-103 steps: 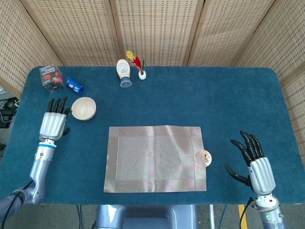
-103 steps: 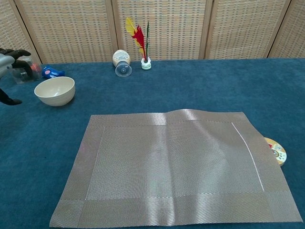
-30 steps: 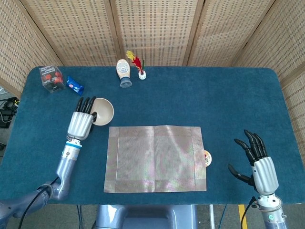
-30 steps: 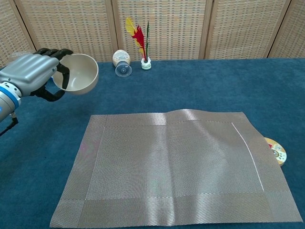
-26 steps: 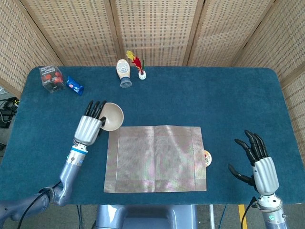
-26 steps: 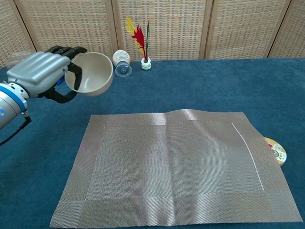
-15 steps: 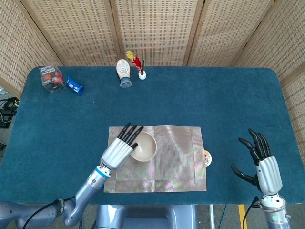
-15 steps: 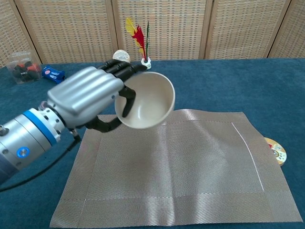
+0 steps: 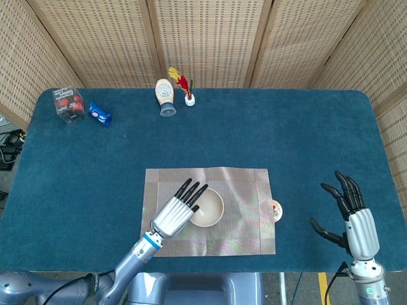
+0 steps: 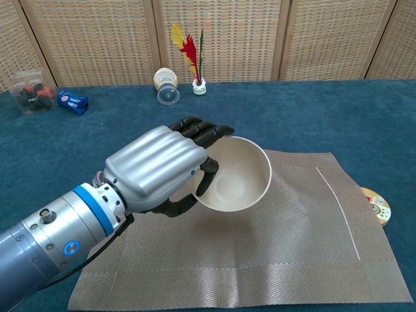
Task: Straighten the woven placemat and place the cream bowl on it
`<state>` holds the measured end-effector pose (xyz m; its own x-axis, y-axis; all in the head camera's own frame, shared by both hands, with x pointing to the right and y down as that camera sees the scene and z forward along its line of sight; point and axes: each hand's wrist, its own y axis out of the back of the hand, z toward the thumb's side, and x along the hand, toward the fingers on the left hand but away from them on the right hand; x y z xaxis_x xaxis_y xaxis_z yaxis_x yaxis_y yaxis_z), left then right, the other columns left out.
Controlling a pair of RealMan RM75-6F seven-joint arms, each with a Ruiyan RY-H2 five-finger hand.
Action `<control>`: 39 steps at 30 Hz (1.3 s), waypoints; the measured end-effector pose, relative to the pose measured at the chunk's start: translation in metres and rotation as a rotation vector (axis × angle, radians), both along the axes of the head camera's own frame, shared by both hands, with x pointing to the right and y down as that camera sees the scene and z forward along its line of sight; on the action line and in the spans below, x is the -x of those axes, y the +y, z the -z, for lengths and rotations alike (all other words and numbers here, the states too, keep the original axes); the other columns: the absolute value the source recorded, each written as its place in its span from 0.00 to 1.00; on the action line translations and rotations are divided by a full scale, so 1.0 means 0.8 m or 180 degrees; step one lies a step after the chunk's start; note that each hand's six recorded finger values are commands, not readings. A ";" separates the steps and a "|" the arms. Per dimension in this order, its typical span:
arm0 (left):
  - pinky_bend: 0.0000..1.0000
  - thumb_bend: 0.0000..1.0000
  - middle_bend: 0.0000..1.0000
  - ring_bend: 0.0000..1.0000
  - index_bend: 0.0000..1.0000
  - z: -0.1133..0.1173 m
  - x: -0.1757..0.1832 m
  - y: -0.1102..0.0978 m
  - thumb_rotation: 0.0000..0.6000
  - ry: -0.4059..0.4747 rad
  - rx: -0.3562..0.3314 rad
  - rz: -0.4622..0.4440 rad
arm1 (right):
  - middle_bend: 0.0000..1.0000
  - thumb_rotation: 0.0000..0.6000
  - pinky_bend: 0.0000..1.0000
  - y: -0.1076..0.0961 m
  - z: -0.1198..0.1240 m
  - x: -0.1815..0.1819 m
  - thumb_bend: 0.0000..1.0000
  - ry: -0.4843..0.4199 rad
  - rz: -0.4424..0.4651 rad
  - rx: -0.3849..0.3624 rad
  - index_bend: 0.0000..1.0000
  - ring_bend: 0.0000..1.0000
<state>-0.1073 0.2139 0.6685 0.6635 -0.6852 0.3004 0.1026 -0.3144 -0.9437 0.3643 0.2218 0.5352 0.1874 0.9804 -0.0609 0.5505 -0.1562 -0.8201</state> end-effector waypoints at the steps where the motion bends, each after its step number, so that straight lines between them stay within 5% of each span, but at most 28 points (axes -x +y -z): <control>1: 0.00 0.44 0.00 0.00 0.70 -0.002 -0.001 0.000 1.00 -0.0024 0.0001 -0.0008 | 0.00 1.00 0.00 0.000 0.000 0.000 0.38 -0.0004 -0.0004 -0.0002 0.21 0.00; 21: 0.00 0.42 0.00 0.00 0.64 -0.028 -0.004 0.018 1.00 -0.0275 0.0133 -0.0067 | 0.00 1.00 0.00 0.002 0.004 0.002 0.38 -0.0026 0.0026 -0.0027 0.21 0.00; 23: 0.00 0.39 0.00 0.00 0.58 -0.029 -0.003 0.019 1.00 -0.0278 0.0149 -0.0057 | 0.00 1.00 0.00 0.002 0.005 0.002 0.38 -0.0028 0.0026 -0.0034 0.21 0.00; 30: 0.00 0.21 0.00 0.00 0.14 -0.026 0.011 0.012 1.00 -0.0316 0.0124 -0.0012 | 0.00 1.00 0.00 0.004 0.006 0.004 0.38 -0.0032 0.0049 -0.0042 0.21 0.00; 39: 0.00 0.15 0.00 0.00 0.09 -0.011 0.022 0.006 1.00 -0.0204 0.0095 0.0096 | 0.00 1.00 0.00 0.005 0.006 0.005 0.38 -0.0013 0.0056 -0.0046 0.21 0.00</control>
<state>-0.1253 0.2188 0.6776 0.6215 -0.6946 0.3623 0.1527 -0.3462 -0.9256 0.3604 0.2256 0.5302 0.2047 0.9777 -0.0460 0.5511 -0.1540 -0.8201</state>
